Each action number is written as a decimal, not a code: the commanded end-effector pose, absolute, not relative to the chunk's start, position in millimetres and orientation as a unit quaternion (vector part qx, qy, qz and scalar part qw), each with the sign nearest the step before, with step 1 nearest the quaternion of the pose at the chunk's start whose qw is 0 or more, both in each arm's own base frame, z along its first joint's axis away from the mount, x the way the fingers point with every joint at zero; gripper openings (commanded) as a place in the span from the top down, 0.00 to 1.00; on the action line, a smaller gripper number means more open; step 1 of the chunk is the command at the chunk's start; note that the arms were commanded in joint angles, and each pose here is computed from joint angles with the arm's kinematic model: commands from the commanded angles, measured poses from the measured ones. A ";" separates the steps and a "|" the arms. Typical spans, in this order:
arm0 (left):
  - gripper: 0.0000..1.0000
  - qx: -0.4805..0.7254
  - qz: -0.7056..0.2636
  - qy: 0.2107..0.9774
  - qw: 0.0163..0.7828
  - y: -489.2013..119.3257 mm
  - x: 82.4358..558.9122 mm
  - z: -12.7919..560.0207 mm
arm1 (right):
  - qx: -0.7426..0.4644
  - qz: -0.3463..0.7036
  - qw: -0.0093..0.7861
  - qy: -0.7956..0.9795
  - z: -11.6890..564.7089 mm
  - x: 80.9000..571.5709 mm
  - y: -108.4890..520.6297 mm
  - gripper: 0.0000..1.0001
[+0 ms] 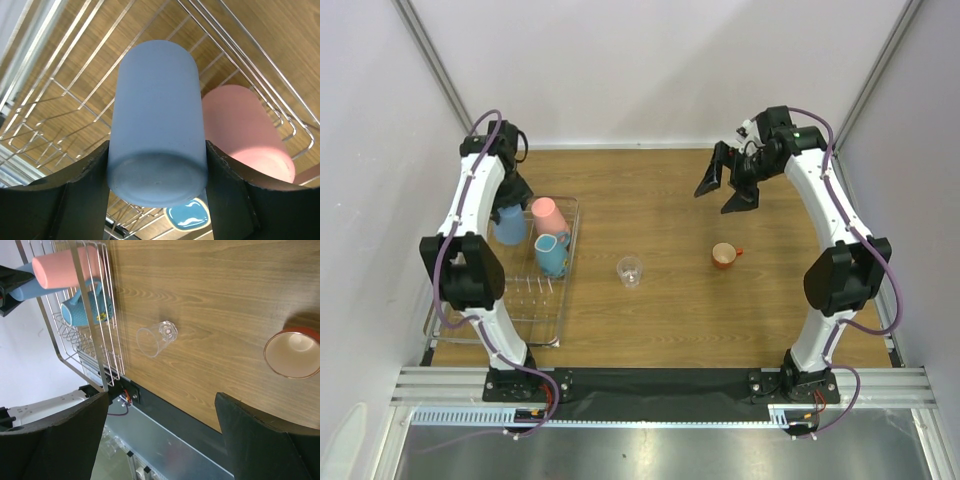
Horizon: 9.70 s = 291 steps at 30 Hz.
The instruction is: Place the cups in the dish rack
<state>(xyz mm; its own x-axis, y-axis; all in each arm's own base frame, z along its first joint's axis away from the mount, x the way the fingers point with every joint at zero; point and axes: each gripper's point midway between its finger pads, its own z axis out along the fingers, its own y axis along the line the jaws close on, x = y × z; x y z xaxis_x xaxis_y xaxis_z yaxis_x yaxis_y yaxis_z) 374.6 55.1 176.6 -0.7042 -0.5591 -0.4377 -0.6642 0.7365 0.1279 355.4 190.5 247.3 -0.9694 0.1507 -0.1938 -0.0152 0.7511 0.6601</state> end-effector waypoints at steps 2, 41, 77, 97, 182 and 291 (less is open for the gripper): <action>1.00 -0.320 0.094 0.920 0.204 44.6 393.0 184.6 | 0.036 0.356 0.134 0.924 257.2 366.1 186.7 0.06; 0.00 -0.302 0.075 0.926 0.215 57.0 420.2 158.8 | 0.058 0.362 0.127 0.922 250.4 370.6 179.8 0.06; 0.00 -0.083 -0.393 0.823 0.401 -156.8 277.6 358.9 | 0.161 0.136 0.083 0.974 53.6 331.0 125.9 0.46; 0.00 0.104 -0.622 0.702 0.333 -252.1 223.1 424.5 | -0.049 0.495 0.273 0.824 303.8 297.8 221.8 1.00; 0.99 -0.065 -0.658 0.746 0.079 -285.1 215.9 374.4 | -0.226 0.588 0.339 0.699 387.2 220.2 253.9 0.06; 0.15 -0.341 0.084 0.932 0.091 62.5 316.1 57.6 | -0.031 0.403 0.235 0.884 268.2 341.4 188.4 0.07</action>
<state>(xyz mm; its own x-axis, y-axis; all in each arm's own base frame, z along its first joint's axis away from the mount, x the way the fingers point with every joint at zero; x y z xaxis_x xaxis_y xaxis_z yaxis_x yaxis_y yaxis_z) 302.6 60.1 52.1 -0.7554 -0.6325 -0.1712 -0.6542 0.7431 0.1411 347.4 188.9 247.2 -0.9123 0.1305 -0.3881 -0.1972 0.6907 0.6957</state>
